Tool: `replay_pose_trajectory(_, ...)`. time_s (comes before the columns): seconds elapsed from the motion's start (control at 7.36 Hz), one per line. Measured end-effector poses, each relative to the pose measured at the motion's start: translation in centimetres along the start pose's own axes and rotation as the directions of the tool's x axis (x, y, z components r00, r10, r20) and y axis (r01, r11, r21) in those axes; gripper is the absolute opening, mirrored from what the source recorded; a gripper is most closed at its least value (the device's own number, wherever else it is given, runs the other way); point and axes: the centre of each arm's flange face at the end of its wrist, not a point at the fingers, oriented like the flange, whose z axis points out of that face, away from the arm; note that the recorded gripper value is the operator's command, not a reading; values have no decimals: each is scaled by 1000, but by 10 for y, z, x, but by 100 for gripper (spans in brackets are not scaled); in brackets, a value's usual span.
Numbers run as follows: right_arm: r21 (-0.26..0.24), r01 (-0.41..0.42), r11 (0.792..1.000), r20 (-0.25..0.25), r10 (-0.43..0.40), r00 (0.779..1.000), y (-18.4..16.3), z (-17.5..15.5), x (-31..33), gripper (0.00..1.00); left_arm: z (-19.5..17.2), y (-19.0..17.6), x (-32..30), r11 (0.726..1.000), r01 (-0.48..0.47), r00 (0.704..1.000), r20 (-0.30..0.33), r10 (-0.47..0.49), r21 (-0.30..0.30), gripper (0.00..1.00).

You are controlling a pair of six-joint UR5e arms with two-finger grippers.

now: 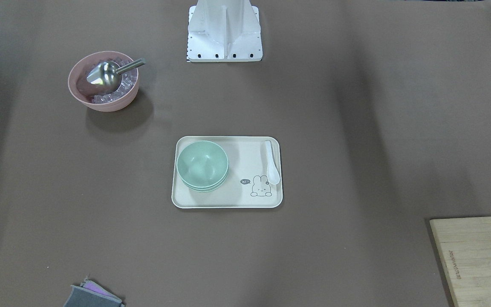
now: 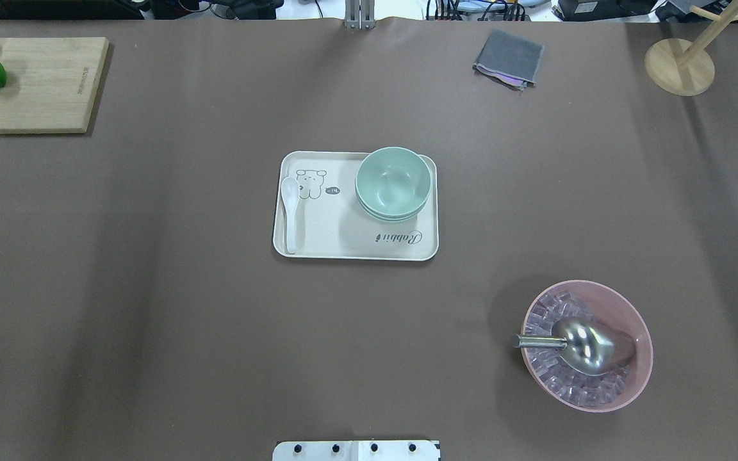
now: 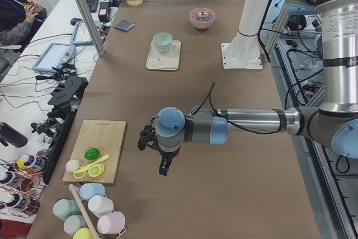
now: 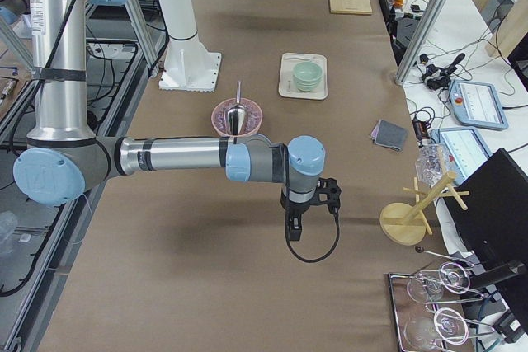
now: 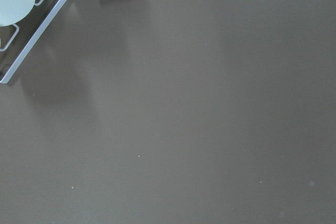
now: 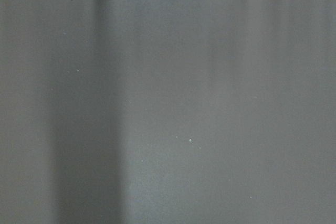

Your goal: Stack green bowls together

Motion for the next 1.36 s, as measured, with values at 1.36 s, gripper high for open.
replay_pose_trajectory(1.36, -3, -24, 1000, 3, 24, 1000, 14, 2, 10, 100, -23, -2, 25, 997, -54, 999, 12, 53, 47, 98)
